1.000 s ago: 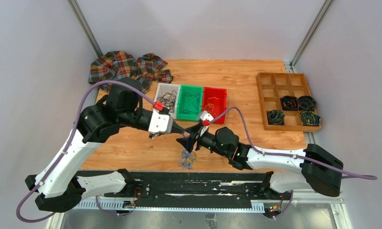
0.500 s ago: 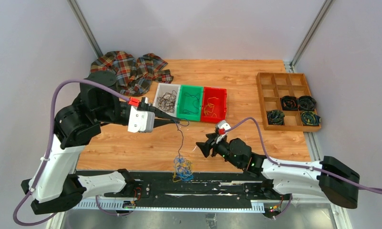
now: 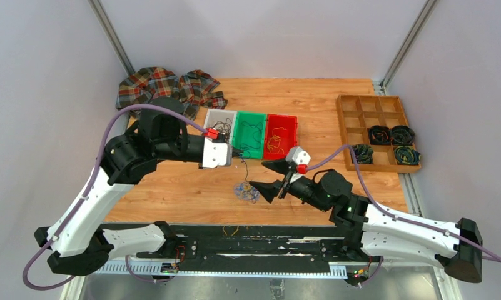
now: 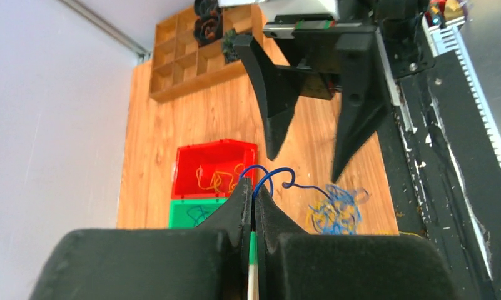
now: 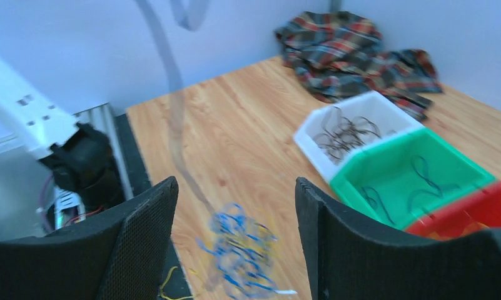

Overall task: Untangle the cables
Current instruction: Untie the cable.

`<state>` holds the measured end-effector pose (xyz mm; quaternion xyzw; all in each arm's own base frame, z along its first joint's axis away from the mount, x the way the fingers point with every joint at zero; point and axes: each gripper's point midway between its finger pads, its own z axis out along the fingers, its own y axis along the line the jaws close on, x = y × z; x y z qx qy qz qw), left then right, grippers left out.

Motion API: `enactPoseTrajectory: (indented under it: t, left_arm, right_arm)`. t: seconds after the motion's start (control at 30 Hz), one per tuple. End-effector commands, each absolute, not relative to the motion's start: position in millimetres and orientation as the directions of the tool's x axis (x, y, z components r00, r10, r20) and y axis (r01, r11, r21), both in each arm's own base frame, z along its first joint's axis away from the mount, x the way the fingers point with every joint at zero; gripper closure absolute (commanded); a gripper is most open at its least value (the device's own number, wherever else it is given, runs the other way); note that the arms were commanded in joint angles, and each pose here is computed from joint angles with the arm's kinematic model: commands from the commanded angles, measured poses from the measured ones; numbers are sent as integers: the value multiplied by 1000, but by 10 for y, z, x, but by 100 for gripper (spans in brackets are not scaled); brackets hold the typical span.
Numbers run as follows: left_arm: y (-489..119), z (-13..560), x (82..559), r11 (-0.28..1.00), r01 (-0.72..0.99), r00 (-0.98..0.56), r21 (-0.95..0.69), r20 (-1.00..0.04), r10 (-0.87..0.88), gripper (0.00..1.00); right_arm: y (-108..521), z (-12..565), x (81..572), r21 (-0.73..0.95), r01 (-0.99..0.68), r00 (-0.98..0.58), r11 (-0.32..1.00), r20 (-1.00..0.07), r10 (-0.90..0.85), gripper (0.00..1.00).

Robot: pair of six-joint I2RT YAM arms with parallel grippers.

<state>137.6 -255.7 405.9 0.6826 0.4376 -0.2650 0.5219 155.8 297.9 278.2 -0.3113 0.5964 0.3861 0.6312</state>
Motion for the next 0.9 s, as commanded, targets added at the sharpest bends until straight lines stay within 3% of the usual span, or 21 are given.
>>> enactPoseTrajectory:
  t: [0.0,0.17,0.43,0.67,0.87]
  left_arm:
    - [-2578,4180,1511,-11,835,525,550,-791,315,99]
    - [-2586,4230,1536,2,836,520,549,-794,316,100]
    - [-2544,4387,1476,21,829,530,558,-798,287,99]
    - [-2520,4648,1369,41,827,539,560,-812,222,99]
    - [-2454,5089,1490,191,763,594,617,-787,169,99]
  right_arm:
    - [3333,2856,1219,-11,-949,27,316,-999,45,33]
    - [3612,2886,1270,-19,-955,40,296,-997,63,38]
    - [3827,2704,1514,6,-926,21,378,-997,68,62]
    - [3872,2157,1546,35,-919,-42,392,-999,-8,75]
    - [3672,1586,1646,36,-875,-91,483,-992,-90,81]
